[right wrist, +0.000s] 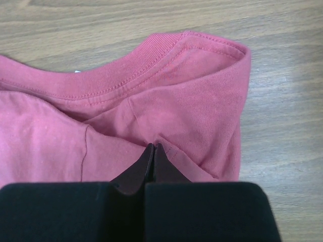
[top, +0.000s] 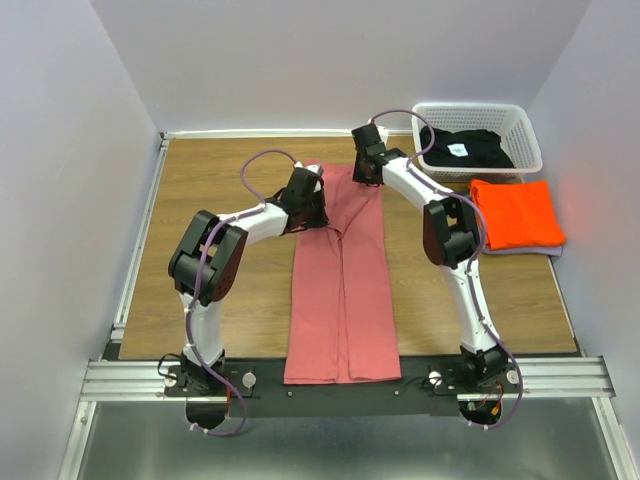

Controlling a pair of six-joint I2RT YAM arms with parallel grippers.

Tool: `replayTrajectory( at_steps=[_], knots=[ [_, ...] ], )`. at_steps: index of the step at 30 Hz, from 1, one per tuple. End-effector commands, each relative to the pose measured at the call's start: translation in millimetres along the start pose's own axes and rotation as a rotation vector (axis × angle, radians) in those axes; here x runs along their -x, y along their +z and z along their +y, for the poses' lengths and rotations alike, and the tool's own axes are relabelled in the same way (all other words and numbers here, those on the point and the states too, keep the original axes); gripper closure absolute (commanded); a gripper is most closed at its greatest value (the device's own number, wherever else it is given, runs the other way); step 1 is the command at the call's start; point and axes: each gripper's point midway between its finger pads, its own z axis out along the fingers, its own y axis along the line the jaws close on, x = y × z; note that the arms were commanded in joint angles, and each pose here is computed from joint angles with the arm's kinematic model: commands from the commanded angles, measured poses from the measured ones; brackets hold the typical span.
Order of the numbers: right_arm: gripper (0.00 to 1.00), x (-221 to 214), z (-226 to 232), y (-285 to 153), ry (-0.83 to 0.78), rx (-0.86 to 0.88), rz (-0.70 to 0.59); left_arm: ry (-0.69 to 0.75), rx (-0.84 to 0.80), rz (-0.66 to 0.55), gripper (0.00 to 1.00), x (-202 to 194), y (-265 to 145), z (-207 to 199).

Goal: Fold and stack the t-shirts
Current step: Fold the tshirt

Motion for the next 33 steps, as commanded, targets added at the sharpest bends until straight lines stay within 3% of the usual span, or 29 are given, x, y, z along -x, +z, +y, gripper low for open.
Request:
replayTrajectory(
  at_steps=[1, 18, 33],
  knots=[
    [0.99, 9.7, -2.0, 10.5, -0.021, -0.013, -0.041, 0.040, 0.049, -0.012, 1.00, 2.8, 8.1, 7.6],
    [0.98, 36.0, 11.2, -7.1, -0.015, 0.047, -0.104, 0.033, 0.032, -0.010, 1.00, -0.1, 1.6, 0.6],
    [0.98, 29.4, 15.1, 0.8, -0.024, 0.072, -0.096, 0.016, 0.066, -0.039, 1.00, 8.2, -4.9, 0.4]
  ],
)
